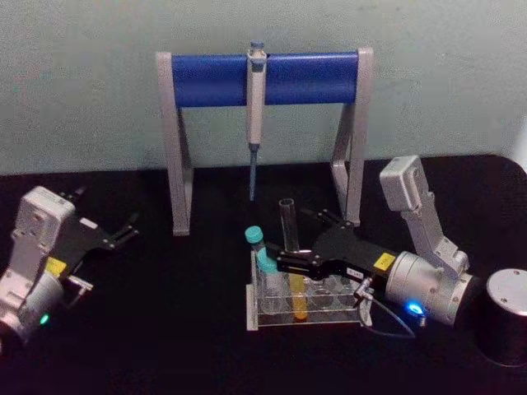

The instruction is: Pick up the test tube from the test tube rack, shake it, then place it back into the test tube rack.

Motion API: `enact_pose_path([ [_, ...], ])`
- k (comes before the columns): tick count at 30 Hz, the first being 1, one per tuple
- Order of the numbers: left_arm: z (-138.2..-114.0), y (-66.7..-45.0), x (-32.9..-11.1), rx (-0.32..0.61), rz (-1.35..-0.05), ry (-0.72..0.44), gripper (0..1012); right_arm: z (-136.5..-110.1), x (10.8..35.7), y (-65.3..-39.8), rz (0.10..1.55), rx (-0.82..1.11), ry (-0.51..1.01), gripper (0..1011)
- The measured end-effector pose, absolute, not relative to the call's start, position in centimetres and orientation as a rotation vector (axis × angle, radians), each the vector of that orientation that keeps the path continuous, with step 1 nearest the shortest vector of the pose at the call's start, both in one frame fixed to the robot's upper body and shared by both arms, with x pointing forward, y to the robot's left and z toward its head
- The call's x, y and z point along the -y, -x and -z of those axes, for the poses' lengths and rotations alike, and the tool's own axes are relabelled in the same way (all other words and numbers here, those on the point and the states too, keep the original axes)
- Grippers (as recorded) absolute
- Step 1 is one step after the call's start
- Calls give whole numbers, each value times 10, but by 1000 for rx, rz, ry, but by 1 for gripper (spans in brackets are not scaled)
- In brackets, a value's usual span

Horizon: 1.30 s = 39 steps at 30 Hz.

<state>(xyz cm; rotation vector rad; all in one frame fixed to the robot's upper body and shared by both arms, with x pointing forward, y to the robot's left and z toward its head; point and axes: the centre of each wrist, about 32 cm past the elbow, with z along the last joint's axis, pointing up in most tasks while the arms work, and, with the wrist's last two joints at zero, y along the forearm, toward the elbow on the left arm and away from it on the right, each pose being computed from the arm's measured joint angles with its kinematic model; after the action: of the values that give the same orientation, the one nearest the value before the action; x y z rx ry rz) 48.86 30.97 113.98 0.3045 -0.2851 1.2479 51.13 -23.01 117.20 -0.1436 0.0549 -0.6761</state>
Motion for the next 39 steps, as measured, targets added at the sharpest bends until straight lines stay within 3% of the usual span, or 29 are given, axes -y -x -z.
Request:
enact_pose_path([
  [9,-1140,-489,-310,285,-1248,-304,1001,-1172,230,-511,676,-55,144,1000],
  [12,-1140,-489,-310,285,-1248,-304,1001,-1172,230,-511,676,-56,144,947],
  [24,-1140,-489,-310,285,-1248,-304,1001,-1172,231,-511,677,-57,144,631],
  [26,-1140,-489,-310,285,-1248,-304,1001,-1172,231,-511,677,-58,143,530],
  [34,-1140,-489,-310,285,-1248,-304,1001,-1172,231,-511,677,-58,143,284],
  [39,-1140,-489,-310,285,-1248,-304,1001,-1172,230,-511,677,-58,142,237],
])
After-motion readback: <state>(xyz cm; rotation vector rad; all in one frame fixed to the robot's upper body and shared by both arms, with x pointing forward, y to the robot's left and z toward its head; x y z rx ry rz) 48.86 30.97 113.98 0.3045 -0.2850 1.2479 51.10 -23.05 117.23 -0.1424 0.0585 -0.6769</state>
